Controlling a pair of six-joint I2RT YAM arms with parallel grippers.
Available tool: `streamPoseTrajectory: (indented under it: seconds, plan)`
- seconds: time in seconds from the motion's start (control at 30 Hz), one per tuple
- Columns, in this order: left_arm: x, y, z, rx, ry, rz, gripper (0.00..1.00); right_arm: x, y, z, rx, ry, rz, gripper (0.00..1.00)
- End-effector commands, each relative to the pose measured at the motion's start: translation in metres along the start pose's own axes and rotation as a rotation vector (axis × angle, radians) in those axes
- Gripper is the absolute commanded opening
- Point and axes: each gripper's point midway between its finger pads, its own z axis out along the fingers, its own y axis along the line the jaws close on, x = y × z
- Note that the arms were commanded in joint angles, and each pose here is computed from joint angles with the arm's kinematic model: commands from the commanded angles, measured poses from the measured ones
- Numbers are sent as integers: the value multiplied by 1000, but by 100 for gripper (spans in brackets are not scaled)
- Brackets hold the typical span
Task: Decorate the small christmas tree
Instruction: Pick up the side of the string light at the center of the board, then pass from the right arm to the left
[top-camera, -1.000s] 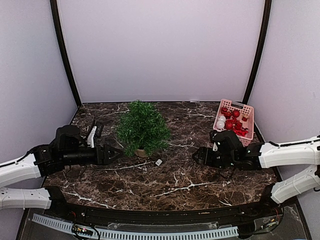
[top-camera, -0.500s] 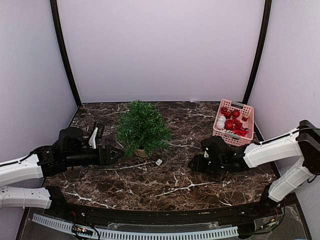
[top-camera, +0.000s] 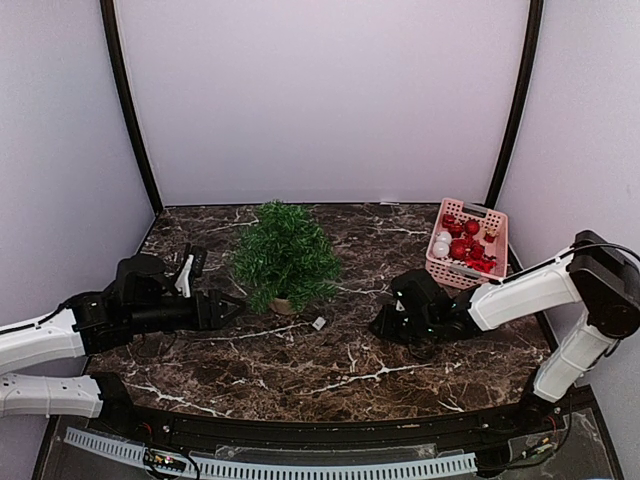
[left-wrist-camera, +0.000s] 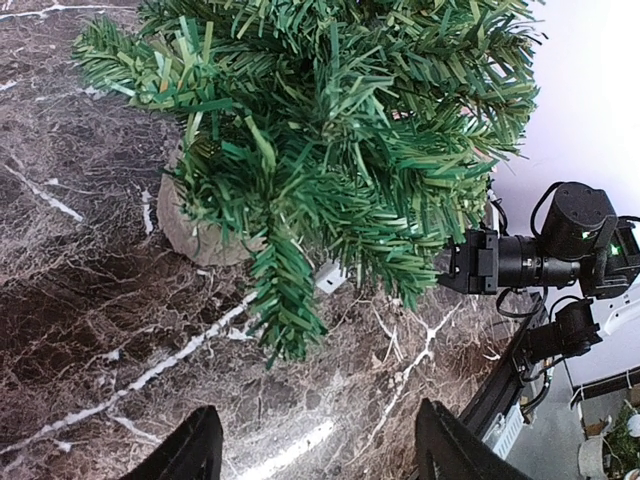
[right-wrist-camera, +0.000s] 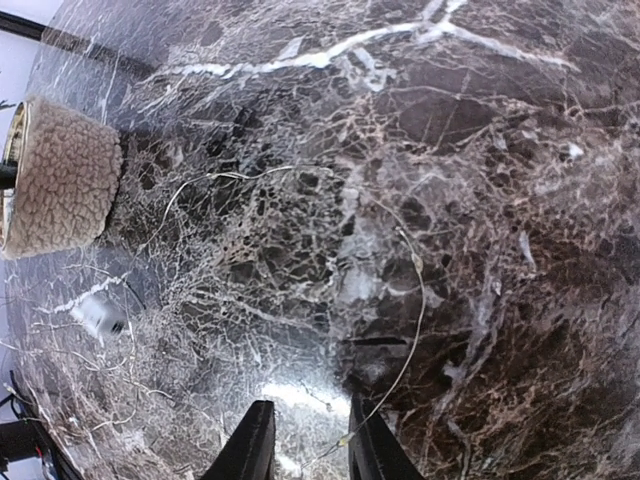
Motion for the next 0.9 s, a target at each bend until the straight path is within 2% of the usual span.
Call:
streamPoseTrajectory:
  seconds: [0.0,0.1,0.13,0.27,0.43,0.63,0.87]
  plan:
    - [-9,-4,-8,-5,-30,32,69,-10,5,1,9,-48,26,17]
    - [-13,-4,-12,-15,-49,50,69,-17,1,-5,18,-90,55,2]
    - [-15,-4,-13,-19,-53,62,69,-22,2,-10,16,-112,63,0]
    - [-29,-10,-22,-35,-86,117,69,-50,3,-42,23,-237,75,0]
    - [-53,-32,-29,-9,-116,204,69,-99,7,-115,52,-448,55,0]
    - [-74,-71,-29,87,-134,288,69,-143,29,-223,-29,-666,27,0]
    - [-86,-126,-21,184,-140,398,69,-170,59,-312,-170,-830,-39,0]
